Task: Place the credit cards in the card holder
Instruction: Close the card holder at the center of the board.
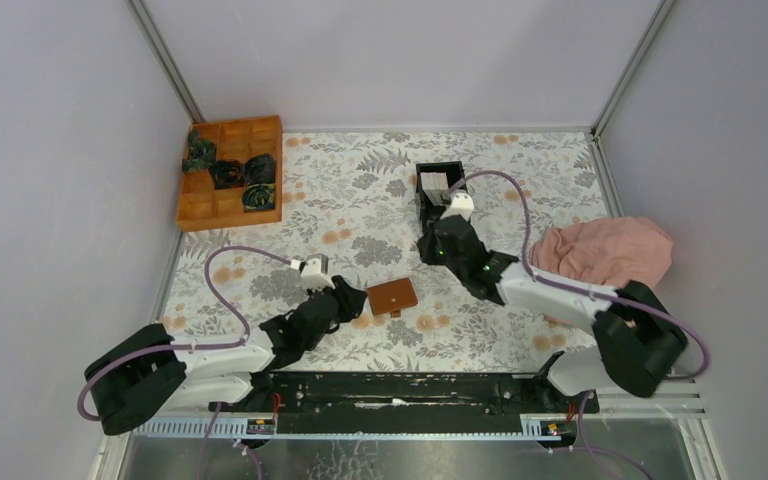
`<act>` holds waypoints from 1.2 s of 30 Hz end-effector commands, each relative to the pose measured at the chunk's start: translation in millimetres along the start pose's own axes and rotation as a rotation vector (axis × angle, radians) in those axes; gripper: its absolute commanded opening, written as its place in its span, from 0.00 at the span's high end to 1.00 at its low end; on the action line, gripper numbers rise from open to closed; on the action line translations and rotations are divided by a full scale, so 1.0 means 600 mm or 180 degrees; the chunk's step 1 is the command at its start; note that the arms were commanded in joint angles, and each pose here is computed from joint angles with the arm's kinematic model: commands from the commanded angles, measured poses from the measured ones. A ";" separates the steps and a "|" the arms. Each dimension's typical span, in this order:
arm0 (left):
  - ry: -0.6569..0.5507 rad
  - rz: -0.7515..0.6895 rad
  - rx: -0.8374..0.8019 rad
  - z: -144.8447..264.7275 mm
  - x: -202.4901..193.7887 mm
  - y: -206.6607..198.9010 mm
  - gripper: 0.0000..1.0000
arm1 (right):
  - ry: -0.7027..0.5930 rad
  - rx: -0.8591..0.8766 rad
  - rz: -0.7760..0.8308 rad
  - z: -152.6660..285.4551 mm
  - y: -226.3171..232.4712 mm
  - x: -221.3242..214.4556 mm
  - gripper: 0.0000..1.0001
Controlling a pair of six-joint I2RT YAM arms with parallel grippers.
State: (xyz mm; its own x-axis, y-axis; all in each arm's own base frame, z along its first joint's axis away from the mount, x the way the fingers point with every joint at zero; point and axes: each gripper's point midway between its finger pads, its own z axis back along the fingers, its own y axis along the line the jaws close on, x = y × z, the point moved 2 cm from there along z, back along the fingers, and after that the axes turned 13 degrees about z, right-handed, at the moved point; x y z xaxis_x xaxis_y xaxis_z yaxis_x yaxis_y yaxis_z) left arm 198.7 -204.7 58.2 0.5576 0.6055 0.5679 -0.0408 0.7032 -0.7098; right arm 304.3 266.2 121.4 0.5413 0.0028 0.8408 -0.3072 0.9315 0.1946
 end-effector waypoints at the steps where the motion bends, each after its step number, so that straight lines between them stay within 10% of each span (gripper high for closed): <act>1: 0.0002 -0.0095 0.0193 0.002 -0.004 0.029 0.59 | 0.0242 -0.0210 0.0214 0.060 -0.038 -0.062 0.82; 14: 0.0010 -0.0329 0.0452 -0.028 -0.004 0.021 0.64 | 0.0762 0.0153 0.0525 0.144 0.021 -0.194 0.81; 36: 0.0127 -0.0286 0.0486 -0.032 -0.026 0.040 0.67 | 0.0883 0.0200 0.0674 0.056 0.079 -0.203 0.81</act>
State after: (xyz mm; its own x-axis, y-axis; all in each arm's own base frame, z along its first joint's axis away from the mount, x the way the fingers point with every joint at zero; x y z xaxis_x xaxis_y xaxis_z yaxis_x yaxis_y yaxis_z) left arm 205.1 -206.4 26.6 0.6060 0.5091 0.6112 -0.1094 0.8144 -0.5699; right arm 174.5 278.2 28.4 0.6788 0.3430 0.6493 -0.4800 0.8764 0.0388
